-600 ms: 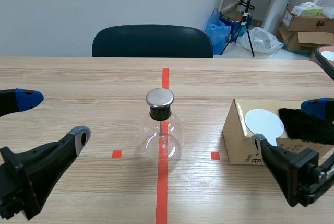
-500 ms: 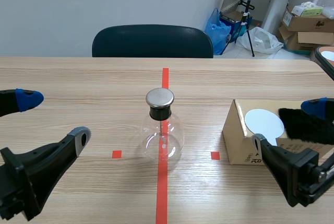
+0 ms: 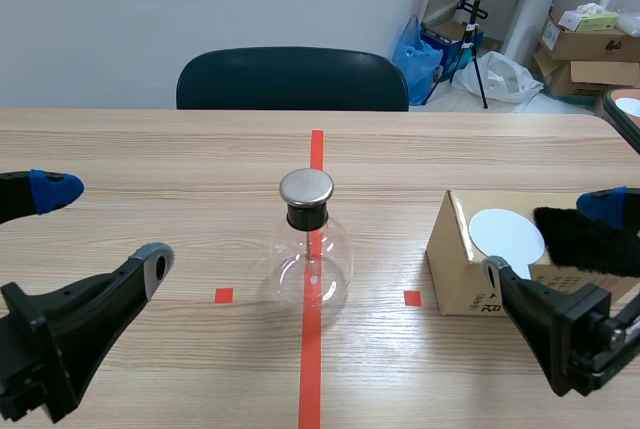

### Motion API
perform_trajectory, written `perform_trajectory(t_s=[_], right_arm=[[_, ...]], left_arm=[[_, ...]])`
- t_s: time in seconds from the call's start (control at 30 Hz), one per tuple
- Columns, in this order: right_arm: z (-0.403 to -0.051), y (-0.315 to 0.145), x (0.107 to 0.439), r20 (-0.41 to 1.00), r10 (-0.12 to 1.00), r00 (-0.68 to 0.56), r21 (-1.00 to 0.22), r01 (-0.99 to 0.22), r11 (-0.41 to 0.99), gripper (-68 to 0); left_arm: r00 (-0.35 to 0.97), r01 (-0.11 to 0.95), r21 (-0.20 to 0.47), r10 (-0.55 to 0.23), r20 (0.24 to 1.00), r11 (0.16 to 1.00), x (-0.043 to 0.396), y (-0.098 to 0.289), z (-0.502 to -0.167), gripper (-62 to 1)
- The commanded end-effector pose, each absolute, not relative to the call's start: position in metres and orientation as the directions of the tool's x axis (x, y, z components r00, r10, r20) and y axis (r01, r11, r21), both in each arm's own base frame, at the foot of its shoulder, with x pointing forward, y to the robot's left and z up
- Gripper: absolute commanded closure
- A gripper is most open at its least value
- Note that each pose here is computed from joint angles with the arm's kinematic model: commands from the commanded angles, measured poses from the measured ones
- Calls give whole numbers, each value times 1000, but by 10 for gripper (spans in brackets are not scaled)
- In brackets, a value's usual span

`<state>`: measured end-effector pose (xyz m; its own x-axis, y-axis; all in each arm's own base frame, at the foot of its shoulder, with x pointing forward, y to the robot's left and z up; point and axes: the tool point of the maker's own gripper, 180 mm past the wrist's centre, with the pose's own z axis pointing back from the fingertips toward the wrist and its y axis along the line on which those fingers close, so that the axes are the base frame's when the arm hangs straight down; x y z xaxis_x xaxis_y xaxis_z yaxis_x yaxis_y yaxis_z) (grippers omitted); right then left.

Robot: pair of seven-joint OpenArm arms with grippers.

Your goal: Do the electroscope experiment

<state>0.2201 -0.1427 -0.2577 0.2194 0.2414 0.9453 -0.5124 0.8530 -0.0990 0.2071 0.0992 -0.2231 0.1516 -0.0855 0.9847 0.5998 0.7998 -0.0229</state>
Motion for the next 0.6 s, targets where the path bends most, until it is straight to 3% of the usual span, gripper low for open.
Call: perform_trajectory(t_s=[0.0, 0.57], right_arm=[[-246, -141, 224, 954, 235, 183, -111, -515, 850, -679], [-251, -143, 221, 942, 278, 186, -144, -524, 839, -679]], left_arm=[[130, 606, -20, -74, 989, 795, 207, 96, -215, -623], [131, 606, -20, -75, 989, 795, 207, 96, -215, -623]])
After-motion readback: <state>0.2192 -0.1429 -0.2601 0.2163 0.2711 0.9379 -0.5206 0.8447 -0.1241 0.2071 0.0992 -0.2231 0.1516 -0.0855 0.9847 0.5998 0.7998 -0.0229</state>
